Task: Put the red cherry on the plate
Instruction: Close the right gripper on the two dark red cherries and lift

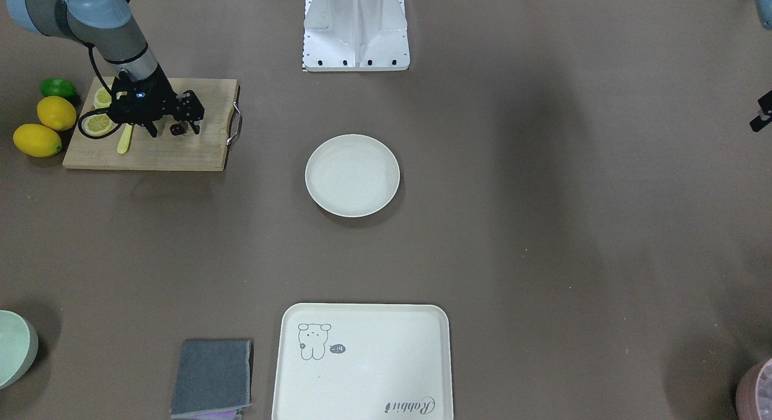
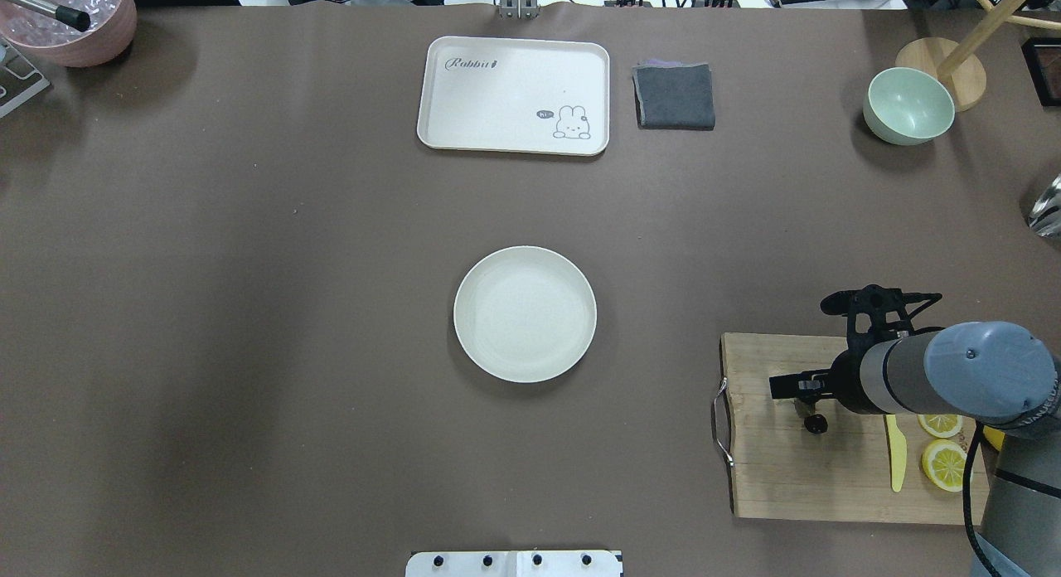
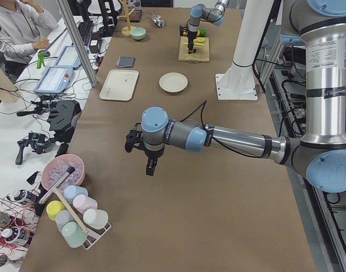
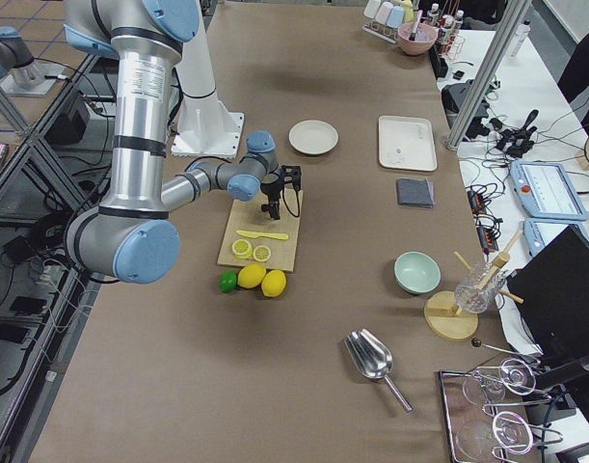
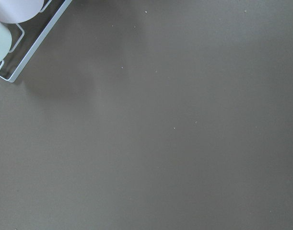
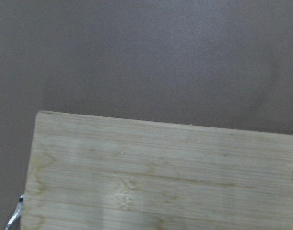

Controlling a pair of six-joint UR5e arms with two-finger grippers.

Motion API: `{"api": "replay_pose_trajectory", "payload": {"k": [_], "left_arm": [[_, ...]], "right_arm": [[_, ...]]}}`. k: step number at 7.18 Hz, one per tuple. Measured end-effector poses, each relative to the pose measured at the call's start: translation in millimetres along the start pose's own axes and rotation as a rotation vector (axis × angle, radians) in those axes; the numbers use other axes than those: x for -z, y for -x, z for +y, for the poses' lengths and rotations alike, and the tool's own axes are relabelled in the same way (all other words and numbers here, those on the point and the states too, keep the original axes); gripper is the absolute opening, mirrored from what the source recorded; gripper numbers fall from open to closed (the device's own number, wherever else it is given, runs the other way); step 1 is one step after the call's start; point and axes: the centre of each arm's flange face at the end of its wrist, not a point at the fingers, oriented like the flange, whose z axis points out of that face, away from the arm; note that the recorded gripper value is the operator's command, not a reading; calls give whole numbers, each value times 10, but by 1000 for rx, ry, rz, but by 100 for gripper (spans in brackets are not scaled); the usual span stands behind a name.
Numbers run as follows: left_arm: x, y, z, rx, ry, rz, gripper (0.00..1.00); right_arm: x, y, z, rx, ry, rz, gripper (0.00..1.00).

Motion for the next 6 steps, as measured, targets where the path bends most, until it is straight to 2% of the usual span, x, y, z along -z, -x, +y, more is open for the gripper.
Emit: {"api": "replay_pose_trajectory", "payload": {"k": [1, 2, 4, 6], "left_arm": [[-5, 5, 17, -3, -2, 1, 98], [-12, 10, 30, -4, -3, 2, 98], [-18, 18, 45, -3, -2, 2, 98], [-25, 25, 50, -3, -1, 2, 98]], "right_arm": [[-17, 6, 30, -2, -3, 5, 16], [-25, 9, 46, -3, -4, 6, 0], [1, 12, 40, -6, -6, 5, 0], [229, 146, -27, -17, -5, 7, 0]]}}
